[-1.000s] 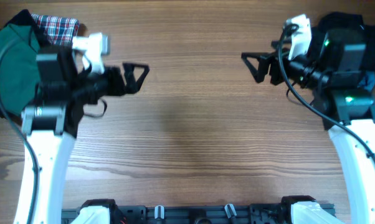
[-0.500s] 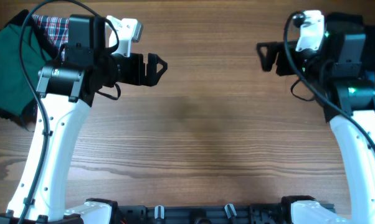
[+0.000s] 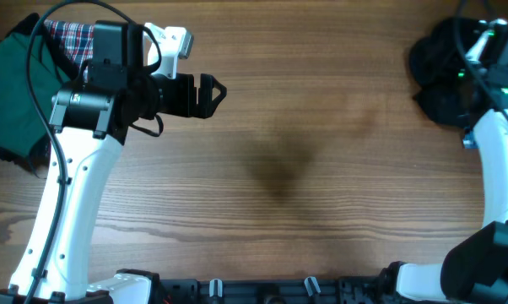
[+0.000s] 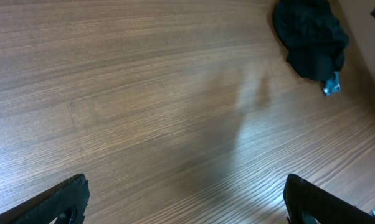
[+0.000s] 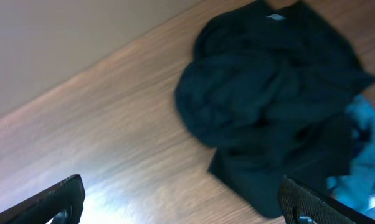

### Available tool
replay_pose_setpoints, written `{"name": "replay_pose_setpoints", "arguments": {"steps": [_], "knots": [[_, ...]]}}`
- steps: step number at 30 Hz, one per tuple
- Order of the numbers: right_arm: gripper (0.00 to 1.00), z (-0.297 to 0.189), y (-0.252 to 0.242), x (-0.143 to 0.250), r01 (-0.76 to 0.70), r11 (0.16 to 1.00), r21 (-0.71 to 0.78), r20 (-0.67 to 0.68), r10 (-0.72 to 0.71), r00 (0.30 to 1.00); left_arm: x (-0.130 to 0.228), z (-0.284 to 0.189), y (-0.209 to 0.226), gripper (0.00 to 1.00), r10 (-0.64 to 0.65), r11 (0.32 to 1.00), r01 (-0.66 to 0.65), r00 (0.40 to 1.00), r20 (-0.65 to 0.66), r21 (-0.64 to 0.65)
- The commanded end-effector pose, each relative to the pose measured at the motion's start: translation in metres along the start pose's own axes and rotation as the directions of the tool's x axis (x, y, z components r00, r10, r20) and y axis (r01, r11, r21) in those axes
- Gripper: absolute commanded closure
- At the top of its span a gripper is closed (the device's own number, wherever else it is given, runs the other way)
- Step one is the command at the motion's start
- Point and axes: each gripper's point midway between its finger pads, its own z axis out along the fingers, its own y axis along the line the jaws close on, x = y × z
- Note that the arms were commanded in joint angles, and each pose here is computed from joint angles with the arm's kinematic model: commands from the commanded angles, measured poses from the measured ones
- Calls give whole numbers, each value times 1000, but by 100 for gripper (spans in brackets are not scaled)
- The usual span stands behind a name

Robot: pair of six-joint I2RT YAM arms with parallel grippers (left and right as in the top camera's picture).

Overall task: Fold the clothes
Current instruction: 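Reach the right gripper to the black shirt at the right, then grasp the black shirt with the right gripper and drag it left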

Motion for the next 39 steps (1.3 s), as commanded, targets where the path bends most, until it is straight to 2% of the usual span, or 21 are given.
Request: {"name": "replay_pose_setpoints", "arguments": {"steps": [1, 3, 7, 8, 14, 19, 20, 22, 24, 25, 26, 27, 32, 35, 36, 38, 39], "knots": [[1, 18, -15, -8, -52, 999, 10, 12, 52, 999, -4, -1, -2, 0, 27, 1000, -27, 1000, 9, -2], [0, 33, -31, -2, -62, 995, 73, 1, 62, 998, -4, -1, -1, 0, 27, 1000, -27, 1000, 9, -6], [1, 57, -51, 17, -169, 978, 118, -52, 176, 983, -1, -1, 0, 0, 20, 1000, -20, 1000, -6, -10], [5, 63, -58, 21, -190, 973, 130, -64, 200, 978, -1, -1, 0, 0, 20, 1000, -20, 1000, -6, -10], [7, 77, -66, 22, -199, 971, 128, -57, 208, 976, -1, -1, 6, 0, 20, 999, -20, 1000, -4, -44], [16, 98, -69, 37, -199, 971, 129, -97, 212, 972, -1, -2, 7, 0, 21, 998, -21, 1000, -3, -51], [20, 100, -70, 41, -199, 971, 134, -108, 213, 971, -2, -2, 7, 0, 21, 998, -21, 1000, -3, -51], [37, 103, -71, 46, -194, 971, 138, -121, 211, 970, -2, -2, 8, 0, 22, 998, -22, 1000, 1, -58], [58, 103, -71, 45, -187, 973, 137, -121, 204, 972, -3, -2, 8, 0, 22, 998, -22, 1000, 1, -58], [64, 103, -70, 45, -187, 973, 137, -121, 204, 971, -3, -2, 8, 0, 22, 998, -22, 1000, 1, -58], [84, 102, -71, 46, -188, 973, 138, -126, 205, 971, -3, -2, 8, 0, 22, 998, -22, 1000, 1, -58], [96, 101, -69, 47, -188, 973, 133, -130, 206, 970, -3, -2, 8, 0, 22, 998, -22, 1000, 1, -58], [96, 81, -36, 27, -143, 990, 17, -99, 144, 985, -4, -2, 10, 0, 24, 997, -24, 1000, 6, -69], [96, 54, 5, 3, -34, 995, -98, -30, 31, 999, -5, -2, 9, 0, 27, 997, -26, 1000, 13, -68], [96, 37, 29, -9, 47, 986, -160, 18, -45, 999, -6, -2, 9, 0, 29, 997, -28, 999, 16, -68], [96, -2, 82, -27, 208, 941, -267, 142, -175, 974, -6, -2, 9, 0, 29, 997, -28, 999, 16, -68], [96, -17, 100, -33, 244, 923, -298, 188, -194, 963, -6, -2, 9, 0, 29, 997, -28, 999, 16, -68]]}}
